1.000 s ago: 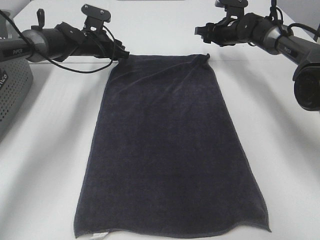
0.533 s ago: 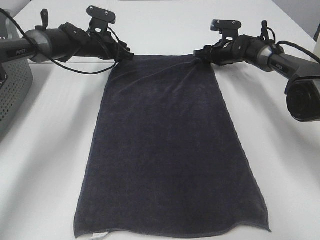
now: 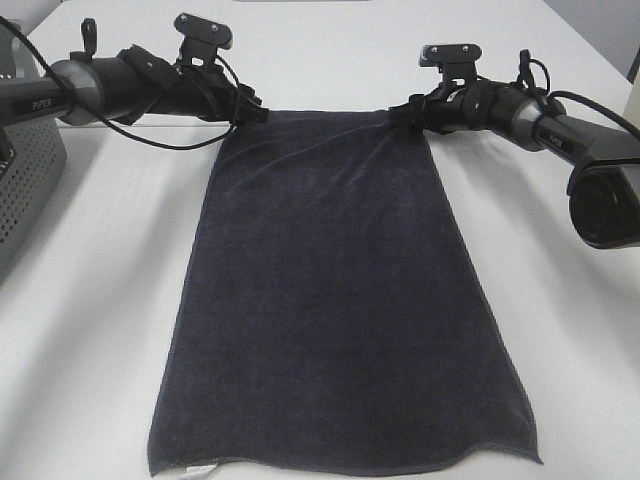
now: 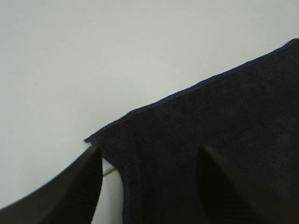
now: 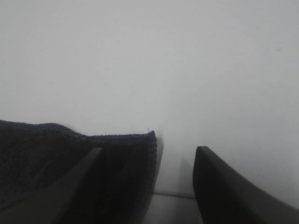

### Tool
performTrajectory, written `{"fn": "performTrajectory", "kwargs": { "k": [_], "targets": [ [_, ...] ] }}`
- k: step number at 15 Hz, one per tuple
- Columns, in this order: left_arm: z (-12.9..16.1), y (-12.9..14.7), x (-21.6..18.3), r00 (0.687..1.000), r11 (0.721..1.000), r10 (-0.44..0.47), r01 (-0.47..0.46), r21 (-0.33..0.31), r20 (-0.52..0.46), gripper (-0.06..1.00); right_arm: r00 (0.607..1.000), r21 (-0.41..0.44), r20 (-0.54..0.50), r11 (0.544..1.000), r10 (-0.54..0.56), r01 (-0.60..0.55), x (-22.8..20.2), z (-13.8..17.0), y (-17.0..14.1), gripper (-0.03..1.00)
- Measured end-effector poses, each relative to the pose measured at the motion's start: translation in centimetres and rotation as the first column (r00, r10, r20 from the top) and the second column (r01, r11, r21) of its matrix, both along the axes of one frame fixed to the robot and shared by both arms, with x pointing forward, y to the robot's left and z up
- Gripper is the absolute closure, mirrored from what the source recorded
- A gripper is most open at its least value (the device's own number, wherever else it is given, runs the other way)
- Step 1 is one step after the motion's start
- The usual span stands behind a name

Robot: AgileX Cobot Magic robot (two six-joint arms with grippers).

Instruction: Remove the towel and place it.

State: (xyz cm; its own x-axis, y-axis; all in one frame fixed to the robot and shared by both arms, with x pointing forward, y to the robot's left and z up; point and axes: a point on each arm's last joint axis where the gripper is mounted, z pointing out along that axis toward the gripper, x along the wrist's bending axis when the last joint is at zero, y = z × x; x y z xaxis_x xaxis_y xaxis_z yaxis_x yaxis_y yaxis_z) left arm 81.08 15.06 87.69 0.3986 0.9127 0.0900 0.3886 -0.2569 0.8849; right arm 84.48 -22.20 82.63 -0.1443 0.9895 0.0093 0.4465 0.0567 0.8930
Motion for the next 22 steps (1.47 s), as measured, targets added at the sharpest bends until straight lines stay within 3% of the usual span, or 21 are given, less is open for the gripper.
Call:
{"fn": "performTrajectory", "kwargs": {
  "k": [7, 11, 14, 17, 19, 20, 21, 22],
  "targets": [
    [-0.1, 0.0, 0.0, 1.0, 1.0, 0.005, -0.005, -0.012, -0.005, 0.38, 0.996, 0.051, -0.014, 0.995, -0.09, 0.09, 0.4, 0.1, -4.3, 0.4],
    [-0.7, 0.0, 0.0, 1.0, 1.0, 0.006, -0.006, -0.012, -0.015, 0.38, 0.997, 0.067, -0.042, 0.996, -0.057, 0.06, 0.2, 0.7, -2.3, 0.4],
    [0.1, -0.3, -0.3, 0.999, 0.999, -0.032, 0.031, -0.023, -0.037, 0.38, 0.994, 0.062, -0.111, 0.998, 0.007, 0.0, -0.4, 4.6, -0.3, 0.4],
    [3.7, -1.1, -1.2, 0.986, 0.989, -0.141, 0.137, -0.055, -0.087, 0.38, 0.98, 0.058, -0.191, 0.997, 0.053, -0.043, -1.7, 11.0, 0.0, 0.4],
    [5.7, -1.3, -2.0, 0.974, 0.983, -0.181, 0.175, -0.055, -0.139, 0.38, 0.959, 0.056, -0.273, 0.996, 0.081, -0.068, -2.8, 13.3, 0.1, 0.4],
    [6.9, -1.2, -2.6, 0.964, 0.983, -0.184, 0.181, -0.031, -0.195, 0.38, 0.938, 0.062, -0.331, 0.994, 0.102, -0.086, -3.8, 15.1, 0.2, 0.4],
    [9.3, 0.0, -3.8, 0.946, 0.989, -0.104, 0.132, 0.071, -0.308, 0.38, 0.897, 0.077, -0.423, 0.991, 0.13, -0.107, -5.9, 18.6, 0.2, 0.4],
    [10.7, 0.9, -4.4, 0.935, 0.99, -0.016, 0.064, 0.126, -0.354, 0.38, 0.884, 0.091, -0.449, 0.991, 0.129, -0.098, -6.9, 20.7, 0.2, 0.39]
  ]
}}
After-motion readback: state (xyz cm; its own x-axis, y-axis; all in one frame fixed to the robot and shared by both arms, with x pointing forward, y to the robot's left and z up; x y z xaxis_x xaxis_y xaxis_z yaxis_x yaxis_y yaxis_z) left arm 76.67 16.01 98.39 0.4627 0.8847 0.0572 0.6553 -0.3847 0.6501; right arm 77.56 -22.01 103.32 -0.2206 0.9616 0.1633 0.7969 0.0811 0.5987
